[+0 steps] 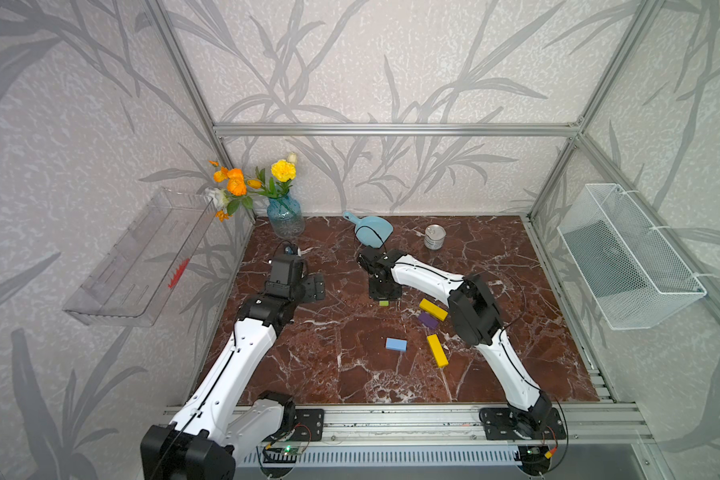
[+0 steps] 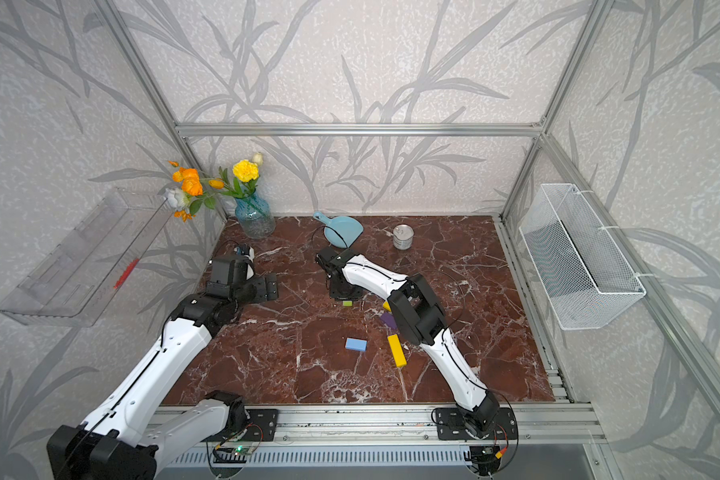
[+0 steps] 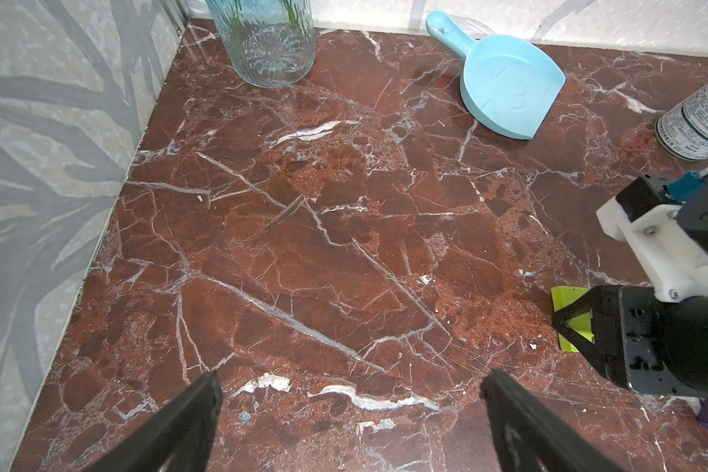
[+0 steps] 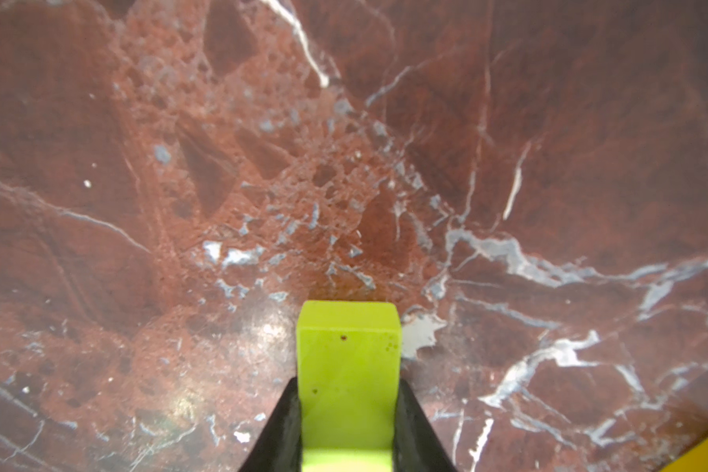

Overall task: Assemble the letter k with building blocks
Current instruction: Place the building block at the center of the board.

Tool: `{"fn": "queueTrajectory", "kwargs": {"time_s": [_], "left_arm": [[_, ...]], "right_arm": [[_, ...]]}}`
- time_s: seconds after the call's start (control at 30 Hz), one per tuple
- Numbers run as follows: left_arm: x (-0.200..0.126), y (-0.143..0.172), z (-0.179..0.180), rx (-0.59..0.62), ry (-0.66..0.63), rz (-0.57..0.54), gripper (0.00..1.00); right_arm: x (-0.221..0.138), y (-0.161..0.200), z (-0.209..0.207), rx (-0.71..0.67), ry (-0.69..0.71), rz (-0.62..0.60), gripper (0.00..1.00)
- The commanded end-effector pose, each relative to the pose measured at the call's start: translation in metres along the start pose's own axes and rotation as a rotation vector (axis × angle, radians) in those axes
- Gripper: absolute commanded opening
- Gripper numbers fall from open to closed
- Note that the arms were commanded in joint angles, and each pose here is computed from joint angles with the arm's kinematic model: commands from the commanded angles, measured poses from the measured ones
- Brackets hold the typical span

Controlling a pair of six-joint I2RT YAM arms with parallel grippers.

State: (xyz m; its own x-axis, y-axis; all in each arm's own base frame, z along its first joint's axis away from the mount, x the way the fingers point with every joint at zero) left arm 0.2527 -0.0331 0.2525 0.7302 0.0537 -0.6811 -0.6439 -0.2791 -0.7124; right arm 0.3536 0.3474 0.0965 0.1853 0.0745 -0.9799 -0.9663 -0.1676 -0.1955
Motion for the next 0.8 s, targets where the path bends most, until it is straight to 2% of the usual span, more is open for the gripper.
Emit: {"fn": "queueTrajectory", "kwargs": {"time_s": [0.0, 0.07, 0.2, 0.33, 0.47, 0.57, 0.67, 0.7, 0.77], "left_arm": [[-0.003, -0.001, 0.002, -0.008, -0.014, -0.012, 1.00], [-0.003, 0.000, 0.002, -0.007, -0.015, -0.012, 1.00], [-0.003, -0.001, 0.002, -0.007, -0.015, -0.014, 1.00], [-0.003, -0.001, 0.002, -0.007, -0.016, -0.014, 1.00], [-0.002, 0.000, 0.000, 0.002, 0.000, -0.001, 1.00], [-0.003, 0.001, -0.003, 0.012, 0.027, 0.008, 1.00], [-0.003, 0.008, -0.019, 0.065, 0.123, 0.050, 1.00], [-0.003, 0.013, -0.029, 0.092, 0.181, 0.079, 1.00], [-0.003, 0.021, -0.050, 0.147, 0.293, 0.146, 0.99]], "right_arm": [[0.006, 0.001, -0.004, 0.007, 0.016, 0.035, 0.17], [0.006, 0.001, -0.004, 0.006, 0.009, 0.037, 0.27], [0.004, 0.000, -0.004, 0.004, -0.001, 0.038, 0.40], [-0.010, -0.004, -0.002, -0.006, -0.025, 0.007, 0.61], [-0.044, -0.010, -0.003, -0.015, -0.049, -0.049, 0.63], [-0.089, -0.011, -0.008, -0.030, -0.105, -0.124, 0.64], [-0.136, -0.003, -0.023, -0.041, -0.150, -0.233, 0.65], [-0.154, 0.002, -0.035, -0.034, -0.154, -0.271, 0.70], [-0.174, 0.013, -0.065, -0.002, -0.118, -0.322, 0.71]]}}
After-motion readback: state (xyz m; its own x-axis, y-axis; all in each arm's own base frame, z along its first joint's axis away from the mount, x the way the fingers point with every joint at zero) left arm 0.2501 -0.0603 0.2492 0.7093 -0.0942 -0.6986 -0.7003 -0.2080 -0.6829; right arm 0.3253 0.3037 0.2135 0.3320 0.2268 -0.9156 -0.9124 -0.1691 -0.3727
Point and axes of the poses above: each gripper's point midway between its finger pads, its own x axis out along the fingers, its own z axis along the line the jaws close on, y = z × x, the point moved 8 cm from there along -x, back along the fingers, and after that the axes turned 11 degrees about -x, right-handed, at the moved point
